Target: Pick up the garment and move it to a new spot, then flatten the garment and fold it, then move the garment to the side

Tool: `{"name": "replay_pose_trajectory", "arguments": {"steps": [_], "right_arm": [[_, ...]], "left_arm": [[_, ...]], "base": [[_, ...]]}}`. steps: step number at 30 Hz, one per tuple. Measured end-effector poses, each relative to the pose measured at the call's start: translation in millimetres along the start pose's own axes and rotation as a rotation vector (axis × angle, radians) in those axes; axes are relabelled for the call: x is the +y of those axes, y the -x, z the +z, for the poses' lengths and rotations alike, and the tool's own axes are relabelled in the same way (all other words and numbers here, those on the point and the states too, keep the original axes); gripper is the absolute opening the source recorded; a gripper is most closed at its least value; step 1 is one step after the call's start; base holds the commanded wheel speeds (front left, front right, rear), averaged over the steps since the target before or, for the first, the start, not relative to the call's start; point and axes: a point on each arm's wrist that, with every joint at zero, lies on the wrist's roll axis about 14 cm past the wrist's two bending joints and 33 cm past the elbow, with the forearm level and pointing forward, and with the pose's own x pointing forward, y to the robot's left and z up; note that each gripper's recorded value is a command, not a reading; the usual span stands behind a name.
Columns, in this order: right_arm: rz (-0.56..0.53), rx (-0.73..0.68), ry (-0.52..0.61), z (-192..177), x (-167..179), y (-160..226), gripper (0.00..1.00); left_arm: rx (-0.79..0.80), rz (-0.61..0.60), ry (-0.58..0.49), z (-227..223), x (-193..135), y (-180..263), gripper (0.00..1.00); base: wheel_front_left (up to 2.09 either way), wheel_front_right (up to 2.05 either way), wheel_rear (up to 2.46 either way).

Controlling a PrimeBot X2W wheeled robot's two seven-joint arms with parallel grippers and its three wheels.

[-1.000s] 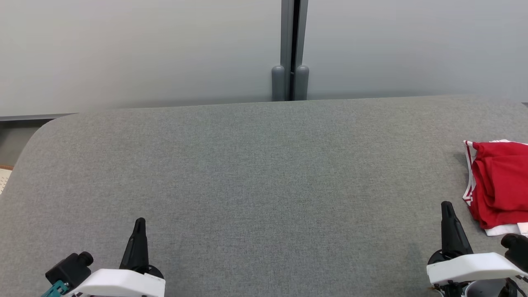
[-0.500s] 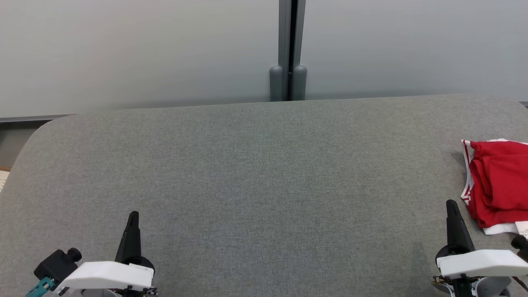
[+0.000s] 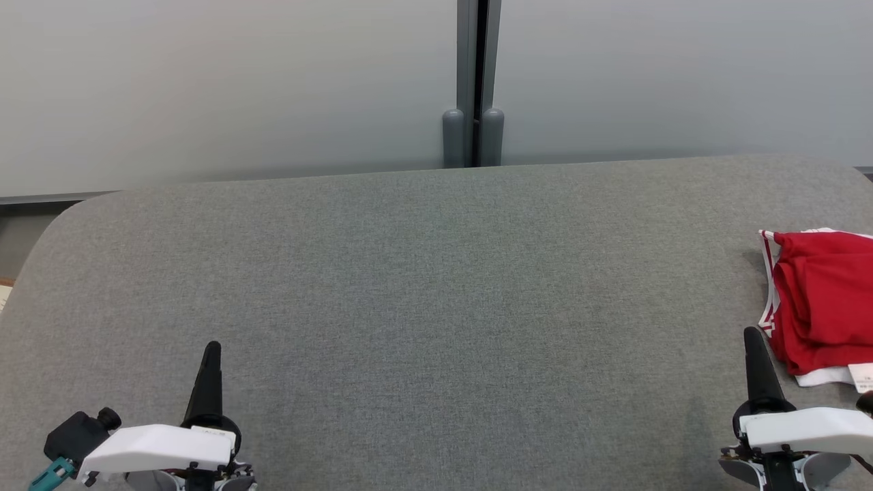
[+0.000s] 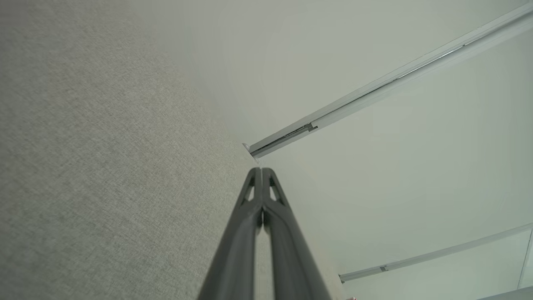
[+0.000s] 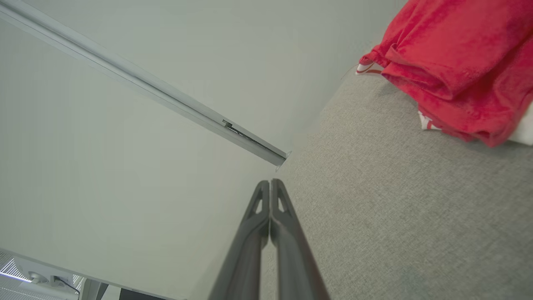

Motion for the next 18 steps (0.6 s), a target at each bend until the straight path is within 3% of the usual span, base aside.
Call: {"name": "replay_pose_trajectory", "arguments": {"steps": [18], "right_arm": [[0.003, -0.012, -0.192, 8.3, 0.5, -0.8, 0.0]], "left_arm": [[0.005, -0.024, 0.163, 6.3, -6.2, -6.0, 0.0]], "base": [[0.0, 0.0, 0.0]]}}
